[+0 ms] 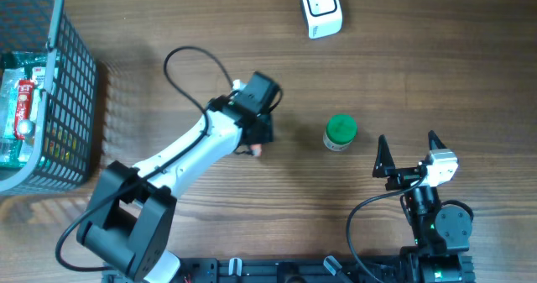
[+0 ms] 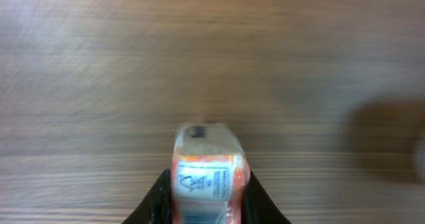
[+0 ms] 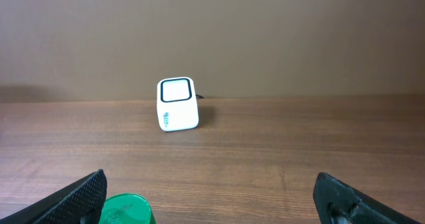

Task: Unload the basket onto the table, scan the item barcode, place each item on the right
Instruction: 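Place the tissue pack upright on the table with the left gripper and release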

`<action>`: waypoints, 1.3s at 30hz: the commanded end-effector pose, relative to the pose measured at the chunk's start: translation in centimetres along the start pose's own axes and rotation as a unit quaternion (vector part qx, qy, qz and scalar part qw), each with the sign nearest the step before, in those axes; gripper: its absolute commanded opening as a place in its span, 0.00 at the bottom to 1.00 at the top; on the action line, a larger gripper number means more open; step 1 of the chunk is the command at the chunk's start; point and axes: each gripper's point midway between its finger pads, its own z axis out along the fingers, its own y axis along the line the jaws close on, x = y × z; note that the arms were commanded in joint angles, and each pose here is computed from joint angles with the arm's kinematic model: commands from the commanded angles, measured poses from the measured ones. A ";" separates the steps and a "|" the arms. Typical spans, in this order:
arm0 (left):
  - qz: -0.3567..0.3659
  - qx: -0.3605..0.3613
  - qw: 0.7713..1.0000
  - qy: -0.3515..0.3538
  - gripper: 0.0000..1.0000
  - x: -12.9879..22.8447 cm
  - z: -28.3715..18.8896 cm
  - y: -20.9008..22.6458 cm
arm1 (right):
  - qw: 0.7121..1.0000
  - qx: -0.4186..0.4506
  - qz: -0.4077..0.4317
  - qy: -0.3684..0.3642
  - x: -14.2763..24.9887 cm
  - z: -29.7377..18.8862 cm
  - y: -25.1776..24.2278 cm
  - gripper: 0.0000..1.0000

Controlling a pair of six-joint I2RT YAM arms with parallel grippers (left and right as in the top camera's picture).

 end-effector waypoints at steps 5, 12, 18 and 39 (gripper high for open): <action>-0.025 0.054 0.995 -0.077 0.19 -2.4 -3.6 -8.3 | 1.000 0.007 -0.004 -0.003 -0.1 0.0 -0.3 1.00; -0.009 0.001 0.997 -0.081 0.28 -2.4 -1.7 -6.7 | 1.000 0.007 -0.004 -0.003 -0.1 0.0 -0.3 1.00; 0.120 0.085 0.988 -0.038 0.26 -0.8 0.0 -10.7 | 1.000 0.007 -0.004 -0.003 -0.1 0.0 -0.3 1.00; 0.180 -0.132 0.973 -0.064 0.18 -1.2 3.8 -3.8 | 1.000 0.007 -0.005 -0.003 -0.1 0.0 -0.3 1.00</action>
